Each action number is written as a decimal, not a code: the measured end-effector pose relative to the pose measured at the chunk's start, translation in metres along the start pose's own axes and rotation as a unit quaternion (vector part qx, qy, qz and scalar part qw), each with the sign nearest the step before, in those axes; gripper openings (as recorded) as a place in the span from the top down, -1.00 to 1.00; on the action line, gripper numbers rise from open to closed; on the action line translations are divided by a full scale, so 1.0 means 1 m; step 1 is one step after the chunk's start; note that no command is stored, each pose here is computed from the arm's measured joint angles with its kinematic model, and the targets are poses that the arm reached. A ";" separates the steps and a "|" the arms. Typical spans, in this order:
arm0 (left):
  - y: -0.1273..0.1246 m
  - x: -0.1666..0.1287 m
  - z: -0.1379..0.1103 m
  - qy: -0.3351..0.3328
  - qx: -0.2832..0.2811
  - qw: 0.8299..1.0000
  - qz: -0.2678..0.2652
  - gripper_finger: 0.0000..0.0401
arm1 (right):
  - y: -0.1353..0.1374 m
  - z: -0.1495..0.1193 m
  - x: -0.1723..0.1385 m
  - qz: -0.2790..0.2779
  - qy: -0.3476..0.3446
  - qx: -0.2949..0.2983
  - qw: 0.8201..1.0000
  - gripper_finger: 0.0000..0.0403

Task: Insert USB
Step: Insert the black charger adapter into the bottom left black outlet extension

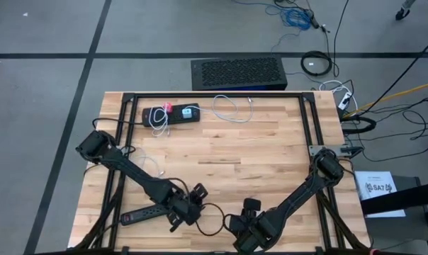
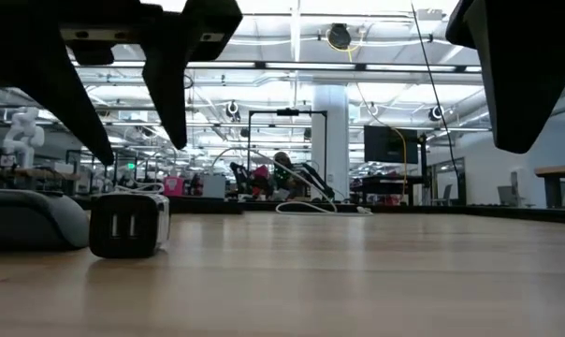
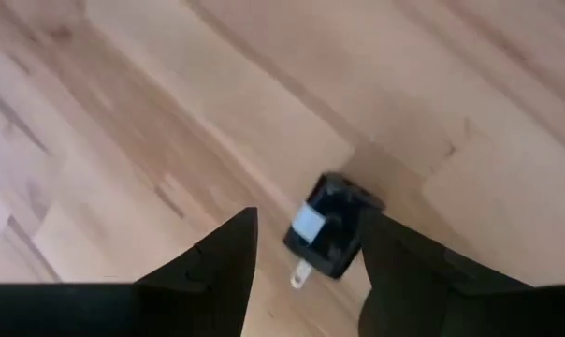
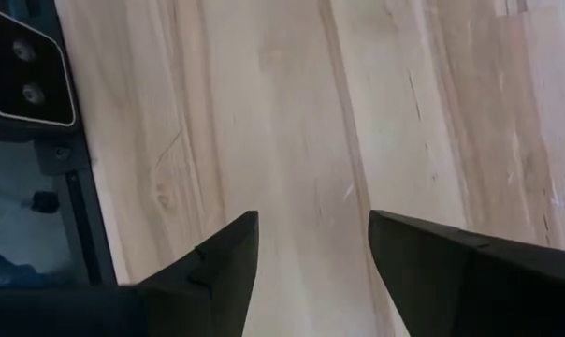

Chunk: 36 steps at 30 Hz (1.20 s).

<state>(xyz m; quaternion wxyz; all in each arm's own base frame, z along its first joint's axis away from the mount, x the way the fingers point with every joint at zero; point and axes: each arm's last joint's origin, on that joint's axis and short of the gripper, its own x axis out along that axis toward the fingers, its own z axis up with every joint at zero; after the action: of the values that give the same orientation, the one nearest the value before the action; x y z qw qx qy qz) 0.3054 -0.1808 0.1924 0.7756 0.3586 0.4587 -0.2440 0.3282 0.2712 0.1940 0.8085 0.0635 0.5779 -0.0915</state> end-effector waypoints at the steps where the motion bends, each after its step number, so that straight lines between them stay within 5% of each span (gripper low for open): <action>1: 0.001 0.000 0.001 -0.006 0.005 1.000 -0.002 0.03 | 0.000 0.000 0.000 0.000 0.000 0.000 1.000 0.04; 15: -0.003 0.025 -0.006 0.021 0.087 0.995 -0.051 0.03 | 0.001 0.000 0.000 0.003 0.000 0.001 1.000 0.04; 25: -0.001 0.032 -0.005 0.015 0.083 0.995 -0.044 0.04 | 0.001 0.000 0.000 0.005 -0.001 0.000 1.000 0.04; 34: 0.003 0.038 0.006 -0.034 0.034 0.999 -0.020 0.36 | 0.002 0.000 0.000 0.008 -0.003 0.000 1.000 0.04; 36: 0.005 0.030 0.008 -0.048 0.009 0.998 -0.025 0.66 | 0.002 0.000 0.000 0.009 -0.004 0.000 1.000 0.04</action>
<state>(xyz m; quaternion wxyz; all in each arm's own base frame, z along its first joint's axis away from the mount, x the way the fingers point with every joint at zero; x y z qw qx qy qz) 0.3267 -0.1853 0.1697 0.7872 0.3422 0.4272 -0.2841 0.3288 0.2733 0.1943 0.8116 0.0684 0.5740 -0.0845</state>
